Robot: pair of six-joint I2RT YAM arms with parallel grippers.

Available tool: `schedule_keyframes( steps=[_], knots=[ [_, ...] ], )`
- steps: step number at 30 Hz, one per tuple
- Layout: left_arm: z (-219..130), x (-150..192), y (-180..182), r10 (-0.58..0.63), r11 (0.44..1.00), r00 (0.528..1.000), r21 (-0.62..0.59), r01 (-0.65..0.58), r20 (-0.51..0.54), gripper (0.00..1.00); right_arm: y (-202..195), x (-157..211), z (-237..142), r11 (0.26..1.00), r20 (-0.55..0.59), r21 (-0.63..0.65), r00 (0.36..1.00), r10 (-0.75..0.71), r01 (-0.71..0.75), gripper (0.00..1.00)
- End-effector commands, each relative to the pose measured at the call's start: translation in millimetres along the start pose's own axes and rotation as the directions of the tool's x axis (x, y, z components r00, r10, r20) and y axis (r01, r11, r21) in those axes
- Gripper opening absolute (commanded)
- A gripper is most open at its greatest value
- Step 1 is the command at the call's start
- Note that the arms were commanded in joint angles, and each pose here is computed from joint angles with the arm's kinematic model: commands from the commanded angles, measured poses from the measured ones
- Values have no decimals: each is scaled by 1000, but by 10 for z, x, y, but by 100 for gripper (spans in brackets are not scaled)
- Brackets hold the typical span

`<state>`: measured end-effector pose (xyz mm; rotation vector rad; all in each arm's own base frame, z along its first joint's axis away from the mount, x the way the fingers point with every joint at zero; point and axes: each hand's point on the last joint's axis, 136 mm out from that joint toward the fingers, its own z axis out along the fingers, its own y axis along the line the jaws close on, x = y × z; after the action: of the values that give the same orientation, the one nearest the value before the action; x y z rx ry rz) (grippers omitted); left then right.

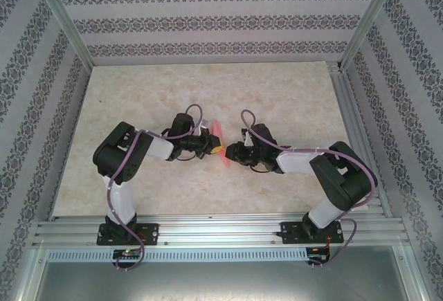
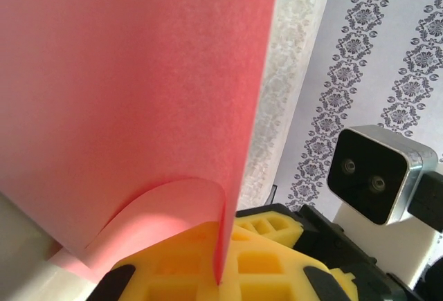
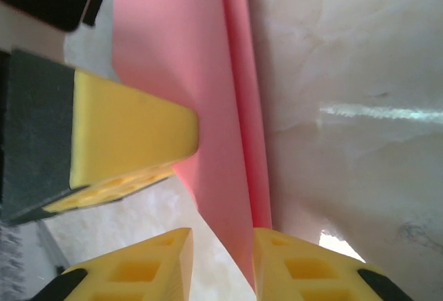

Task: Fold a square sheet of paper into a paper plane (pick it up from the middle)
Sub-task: Fold the wing for the fifth time at the center of the table.

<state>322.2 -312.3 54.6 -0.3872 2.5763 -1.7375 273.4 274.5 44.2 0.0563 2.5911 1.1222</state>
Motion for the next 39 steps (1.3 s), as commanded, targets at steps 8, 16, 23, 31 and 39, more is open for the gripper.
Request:
schedule_keyframes(
  steps=[8, 16, 23, 31, 39],
  knots=[
    [-41, -47, -120, 62, 998, 998, 33, -62, 4, 0, -197, 78, 47, 941, -70, 245, 973, -222, 232, 26],
    [-43, -50, -137, 61, 997, 998, 37, -61, 5, 0, -171, 102, 129, 933, -90, 247, 964, -249, 263, 19],
    [-31, -48, -90, 58, 998, 998, 16, -58, 1, 0, -279, 124, 51, 881, -137, 325, 938, -317, 345, 9],
    [-31, -34, -11, 60, 998, 998, -18, -60, -9, 0, -354, 52, -70, 749, -241, 429, 863, -444, 505, 10],
    [-36, -42, 102, 41, 998, 999, -40, -41, 9, 1, -365, 130, 9, 668, -326, 451, 806, -494, 592, 14]
  ],
)
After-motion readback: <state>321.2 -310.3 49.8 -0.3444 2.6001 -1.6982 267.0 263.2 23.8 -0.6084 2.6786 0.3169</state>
